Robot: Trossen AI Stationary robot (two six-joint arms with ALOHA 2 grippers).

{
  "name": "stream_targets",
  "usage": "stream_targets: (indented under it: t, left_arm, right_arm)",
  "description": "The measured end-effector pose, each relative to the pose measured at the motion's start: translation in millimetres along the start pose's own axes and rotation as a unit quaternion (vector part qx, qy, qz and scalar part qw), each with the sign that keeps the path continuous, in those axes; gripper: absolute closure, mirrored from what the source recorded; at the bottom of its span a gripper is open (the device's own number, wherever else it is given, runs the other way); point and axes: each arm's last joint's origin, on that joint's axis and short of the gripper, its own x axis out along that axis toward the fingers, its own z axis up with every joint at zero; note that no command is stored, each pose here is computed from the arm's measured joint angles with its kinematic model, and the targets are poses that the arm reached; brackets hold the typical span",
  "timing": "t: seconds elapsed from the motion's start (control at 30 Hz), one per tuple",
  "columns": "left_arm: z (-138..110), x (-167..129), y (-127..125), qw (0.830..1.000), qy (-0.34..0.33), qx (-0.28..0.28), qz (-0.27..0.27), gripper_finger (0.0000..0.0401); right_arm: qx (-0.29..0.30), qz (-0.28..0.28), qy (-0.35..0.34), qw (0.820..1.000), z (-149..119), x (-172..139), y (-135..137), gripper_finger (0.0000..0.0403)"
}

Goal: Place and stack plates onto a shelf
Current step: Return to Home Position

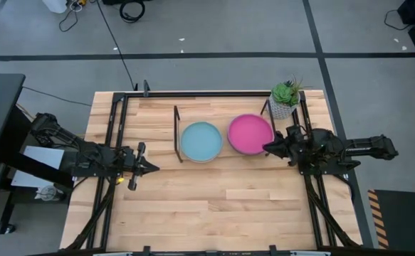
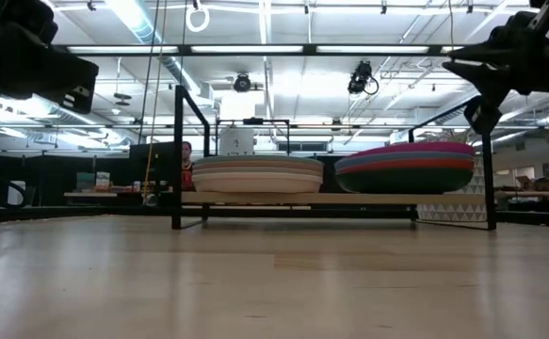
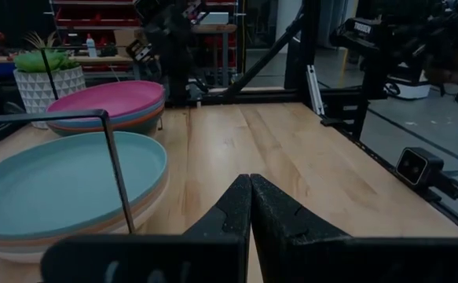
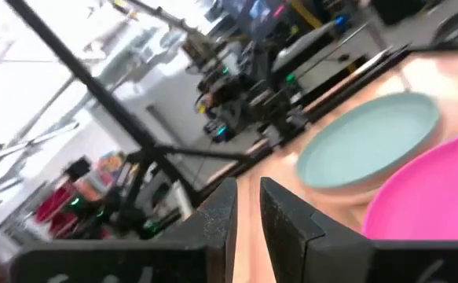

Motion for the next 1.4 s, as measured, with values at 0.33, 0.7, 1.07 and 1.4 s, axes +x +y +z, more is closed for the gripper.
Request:
stream_targets:
  t: [0.33, 0.7, 1.07, 1.4]
  left_arm:
    - [-2.1, 0.0, -0.1, 1.000, 0.011, -0.014, -0.002, 0.0385]
    - [-7.6, -0.3, 0.3, 0.999, 0.038, 0.005, -0.001, 0.0385]
    - [-7.4, -0.3, 0.2, 0.999, 0.037, -0.009, -0.001, 0.0385]
    - [-7.3, -0.3, 0.2, 0.998, 0.036, -0.048, 0.000, 0.0385]
  right_arm:
    - [0.049, 0.063, 0.112, 0.991, -11.1, -1.2, 0.3, 0.0339]
    - [-0.002, 0.152, 0.205, 0.967, -19.8, -4.5, 2.2, 0.0339]
    - [-0.055, 0.158, 0.197, 0.966, -20.2, -4.2, 1.6, 0.0339]
    - [-0.055, 0.156, 0.196, 0.967, -20.1, -4.1, 1.5, 0.0339]
